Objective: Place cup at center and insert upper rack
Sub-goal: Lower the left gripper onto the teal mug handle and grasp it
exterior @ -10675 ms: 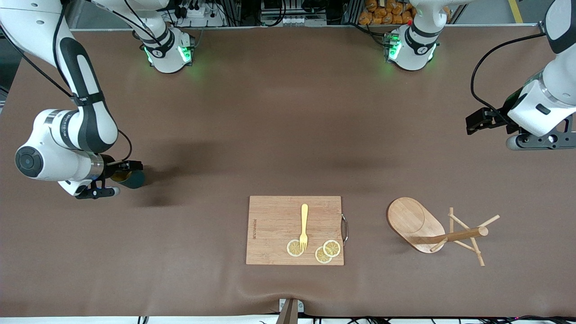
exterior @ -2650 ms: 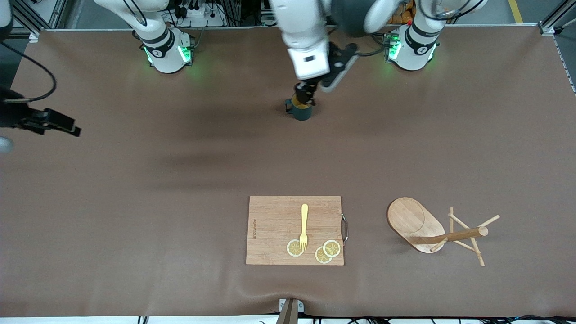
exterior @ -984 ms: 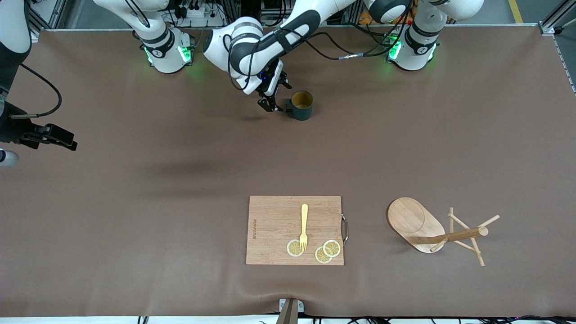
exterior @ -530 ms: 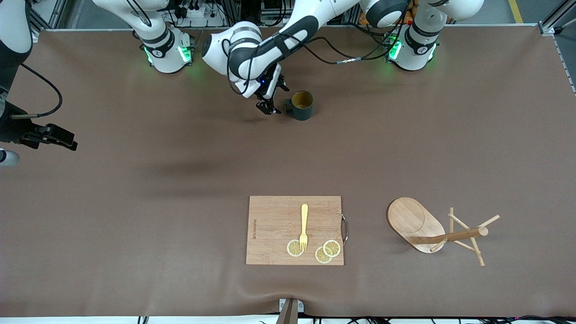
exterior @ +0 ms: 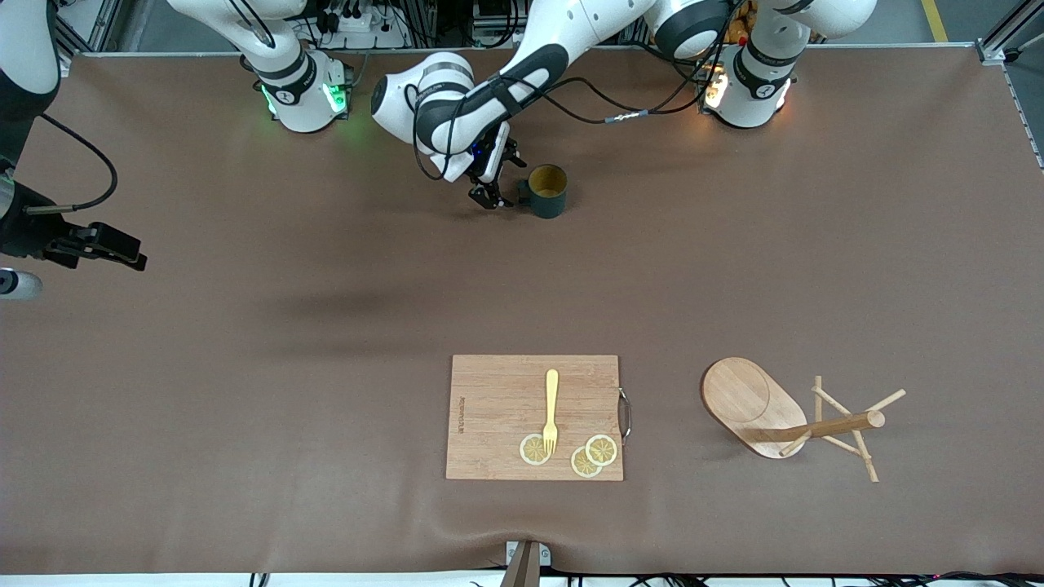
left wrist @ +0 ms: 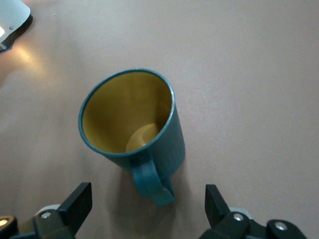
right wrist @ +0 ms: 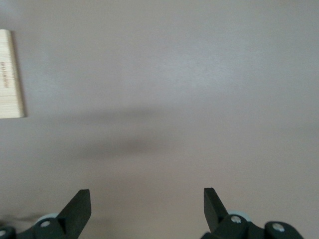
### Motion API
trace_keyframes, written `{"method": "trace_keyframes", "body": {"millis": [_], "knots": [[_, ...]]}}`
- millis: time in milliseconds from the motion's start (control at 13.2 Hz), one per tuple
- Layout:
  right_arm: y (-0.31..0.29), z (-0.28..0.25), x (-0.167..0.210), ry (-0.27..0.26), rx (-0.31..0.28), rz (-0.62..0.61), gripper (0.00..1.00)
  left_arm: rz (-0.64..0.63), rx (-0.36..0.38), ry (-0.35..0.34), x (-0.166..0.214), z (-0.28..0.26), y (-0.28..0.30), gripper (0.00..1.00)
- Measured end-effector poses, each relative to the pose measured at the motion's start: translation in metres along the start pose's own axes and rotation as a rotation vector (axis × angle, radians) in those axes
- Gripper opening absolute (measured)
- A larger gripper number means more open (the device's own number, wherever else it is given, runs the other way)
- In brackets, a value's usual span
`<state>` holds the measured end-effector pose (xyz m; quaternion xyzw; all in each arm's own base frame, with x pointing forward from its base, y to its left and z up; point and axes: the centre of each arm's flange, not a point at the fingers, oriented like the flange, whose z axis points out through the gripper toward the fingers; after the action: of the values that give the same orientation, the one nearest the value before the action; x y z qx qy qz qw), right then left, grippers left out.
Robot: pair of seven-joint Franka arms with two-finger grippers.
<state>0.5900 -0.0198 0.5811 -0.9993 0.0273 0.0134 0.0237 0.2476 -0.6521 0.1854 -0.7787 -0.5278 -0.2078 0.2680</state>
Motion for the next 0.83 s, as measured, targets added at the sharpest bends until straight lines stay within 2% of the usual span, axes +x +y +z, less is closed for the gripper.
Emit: {"method": "trace_keyframes", "body": {"millis": [151, 833], "knots": [[-0.0028, -0.0065, 0.0005, 0.013, 0.029, 0.001, 1.00, 0.000, 0.001, 0.001, -0.0006, 0.0008, 0.0000, 1.00], [0.0043, -0.0082, 0.0009, 0.019, 0.023, 0.013, 1.00, 0.003, 0.011, 0.014, -0.0040, 0.0092, 0.0008, 1.00]]}}
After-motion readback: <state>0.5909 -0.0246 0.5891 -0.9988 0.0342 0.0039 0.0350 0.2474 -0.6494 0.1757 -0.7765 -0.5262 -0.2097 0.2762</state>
